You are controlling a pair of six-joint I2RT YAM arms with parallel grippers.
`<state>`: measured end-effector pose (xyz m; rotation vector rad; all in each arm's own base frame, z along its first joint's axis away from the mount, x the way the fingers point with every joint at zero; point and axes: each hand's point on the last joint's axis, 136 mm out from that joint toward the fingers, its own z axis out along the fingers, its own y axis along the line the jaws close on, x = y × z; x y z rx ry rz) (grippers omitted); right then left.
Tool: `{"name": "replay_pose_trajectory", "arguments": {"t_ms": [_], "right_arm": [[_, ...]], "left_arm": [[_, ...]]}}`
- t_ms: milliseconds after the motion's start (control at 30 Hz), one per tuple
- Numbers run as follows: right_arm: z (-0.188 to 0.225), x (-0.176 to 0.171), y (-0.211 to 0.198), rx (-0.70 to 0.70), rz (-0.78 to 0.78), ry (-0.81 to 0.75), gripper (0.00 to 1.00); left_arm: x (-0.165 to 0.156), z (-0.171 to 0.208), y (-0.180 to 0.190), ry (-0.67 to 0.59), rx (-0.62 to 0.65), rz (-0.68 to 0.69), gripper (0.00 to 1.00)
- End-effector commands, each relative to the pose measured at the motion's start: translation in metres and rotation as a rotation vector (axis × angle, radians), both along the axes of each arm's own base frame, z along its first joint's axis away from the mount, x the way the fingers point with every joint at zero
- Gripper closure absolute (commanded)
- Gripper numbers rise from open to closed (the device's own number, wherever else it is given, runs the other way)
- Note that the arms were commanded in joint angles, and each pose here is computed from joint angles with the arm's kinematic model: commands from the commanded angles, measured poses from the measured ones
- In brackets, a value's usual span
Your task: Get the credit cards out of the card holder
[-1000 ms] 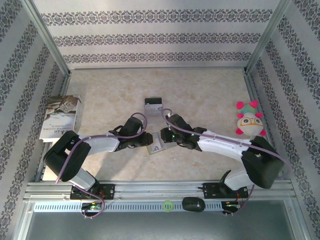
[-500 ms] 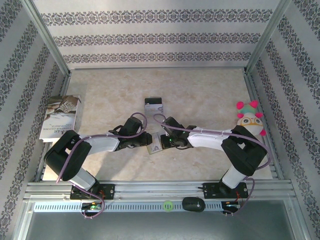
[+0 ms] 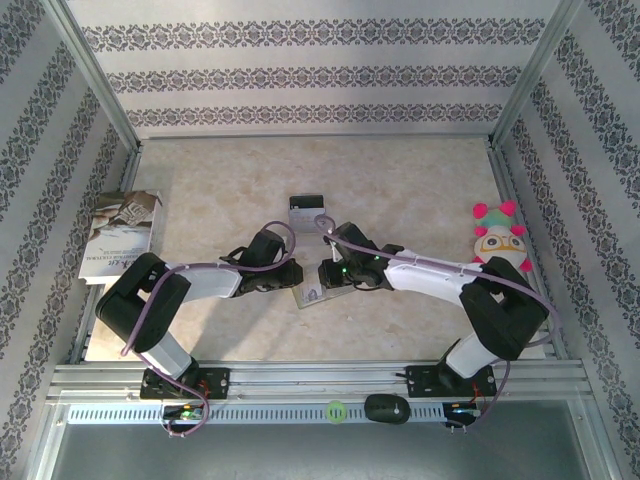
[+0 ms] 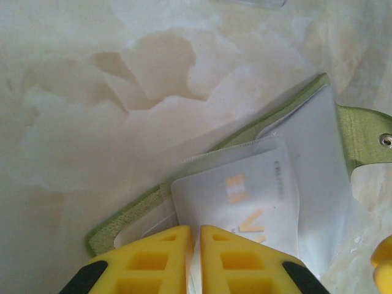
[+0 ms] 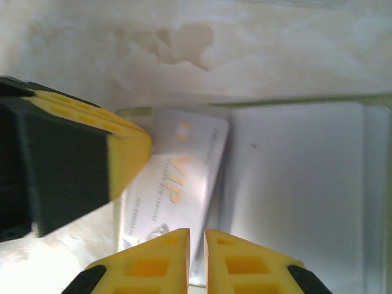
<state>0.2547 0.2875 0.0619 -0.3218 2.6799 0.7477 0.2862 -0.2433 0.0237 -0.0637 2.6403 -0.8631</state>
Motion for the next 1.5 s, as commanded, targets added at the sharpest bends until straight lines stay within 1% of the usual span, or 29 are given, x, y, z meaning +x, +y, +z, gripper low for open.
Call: {"name": "replay_pose_trajectory", "arguments": {"t_ms": [0,200,433,767,1000,1167,1300,1400,1467], "right_arm": [[-0.002,0.001,0.016,0.081,0.047,0.082,0.86],[-0.016,0.011,0.012,0.153,-0.035,0.171,0.86],[-0.029,0.012,0.003,0.132,-0.081,0.199,0.88],[-0.038,0.006,0.015,0.144,-0.051,0.231,0.87],[-0.042,0.002,0.021,0.168,-0.05,0.257,0.83],[-0.043,0.002,0.02,0.167,-0.06,0.256,0.83],[-0.04,0.001,0.023,0.187,-0.054,0.255,0.81],[-0.039,0.001,0.021,0.152,-0.057,0.226,0.8],[-0.035,0.003,0.017,0.105,-0.056,0.17,0.76]], "left_arm": [[-0.001,-0.016,0.013,0.025,0.055,0.011,0.87],[-0.005,-0.02,0.015,0.036,0.056,0.014,0.88],[-0.008,-0.022,0.016,0.043,0.056,0.013,0.89],[-0.007,-0.021,0.014,0.04,0.046,0.011,0.89],[-0.009,-0.024,0.014,0.049,0.04,0.012,0.9],[-0.008,-0.024,0.013,0.049,0.038,0.012,0.9],[-0.009,-0.023,0.013,0.052,0.031,0.014,0.9],[-0.01,-0.017,0.015,0.039,0.032,0.02,0.9],[-0.012,-0.014,0.019,0.032,0.038,0.027,0.89]]}}
